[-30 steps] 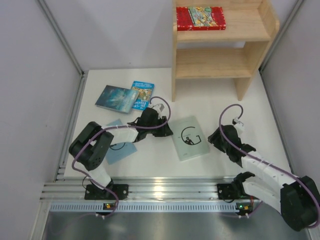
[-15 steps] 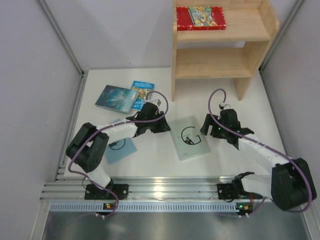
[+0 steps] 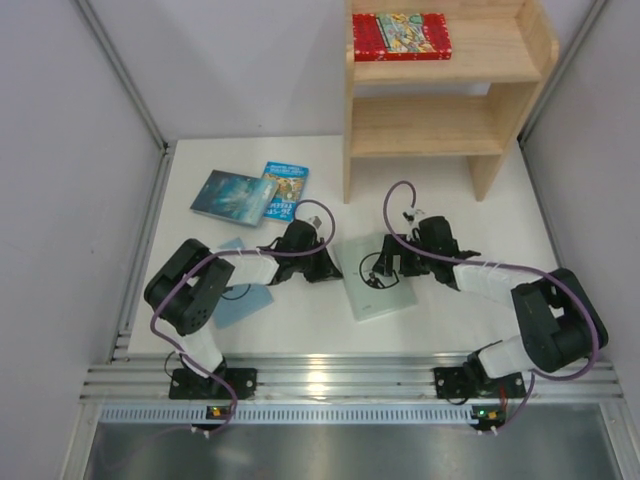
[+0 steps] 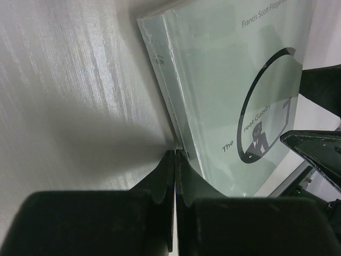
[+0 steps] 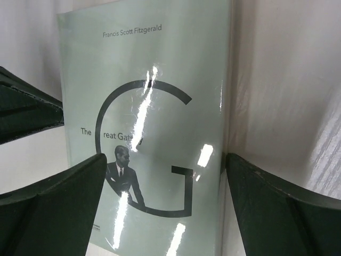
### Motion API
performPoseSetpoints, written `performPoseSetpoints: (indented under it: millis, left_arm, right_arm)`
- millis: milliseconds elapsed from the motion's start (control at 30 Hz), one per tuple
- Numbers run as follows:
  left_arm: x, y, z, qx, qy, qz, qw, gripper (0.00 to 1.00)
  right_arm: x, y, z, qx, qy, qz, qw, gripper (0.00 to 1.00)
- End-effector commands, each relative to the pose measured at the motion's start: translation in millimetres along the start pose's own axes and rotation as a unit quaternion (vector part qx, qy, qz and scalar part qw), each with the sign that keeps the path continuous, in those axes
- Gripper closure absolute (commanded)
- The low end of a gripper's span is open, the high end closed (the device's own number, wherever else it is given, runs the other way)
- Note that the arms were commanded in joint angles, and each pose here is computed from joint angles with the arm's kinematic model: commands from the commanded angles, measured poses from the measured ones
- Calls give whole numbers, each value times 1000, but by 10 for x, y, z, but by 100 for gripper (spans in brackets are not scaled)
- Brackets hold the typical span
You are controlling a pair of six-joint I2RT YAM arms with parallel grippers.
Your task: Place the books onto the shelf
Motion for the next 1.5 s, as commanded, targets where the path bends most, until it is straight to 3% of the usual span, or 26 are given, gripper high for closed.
performPoseSetpoints:
  millis: [0,133,267,367,567,733,867,1233,1467]
  left_arm:
    - [131,-35,72,-3,5,8,1000,100]
    - [203,-3,142,-12,9,11,1000,100]
    - [247,28,100,13,12,15,1000,100]
    - [222,145,-125,96,-5,-3,995,99]
    - [157,454,-540,218,-39,-30,975,84]
    - [135,580,-672,255,-58,-40,964,73]
    - [113,647,-718,267,-67,-55,960,68]
    - [51,758,-764,254,-63,-75,962,51]
    - [19,957,-953,310,-70,-87,944,48]
  right_arm:
    - [-28,19,406,-125,-26,-17,992,9]
    - [-319,329,671,-187,-48,-102,976,10]
    - [-411,564,792,-217,-54,-149,963,14]
    - [-302,533,700,-190,-59,-139,970,16]
    - [3,292,541,-176,-86,-99,976,22]
    - [140,117,413,-149,-98,-77,981,27]
    - [179,57,377,-143,-100,-70,982,37]
    - [241,32,249,-126,-80,-64,987,40]
    - [217,30,272,-137,-75,-66,985,40]
Point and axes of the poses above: each gripper's point midway between its finger pads, its own y axis back along the fingers, its own z axis along the line the jaws close on, x = y × z, the point moved 6 cm from there along y, back along the fingers, and after that the axes turned 4 degrees about y, right-handed, at the moved point
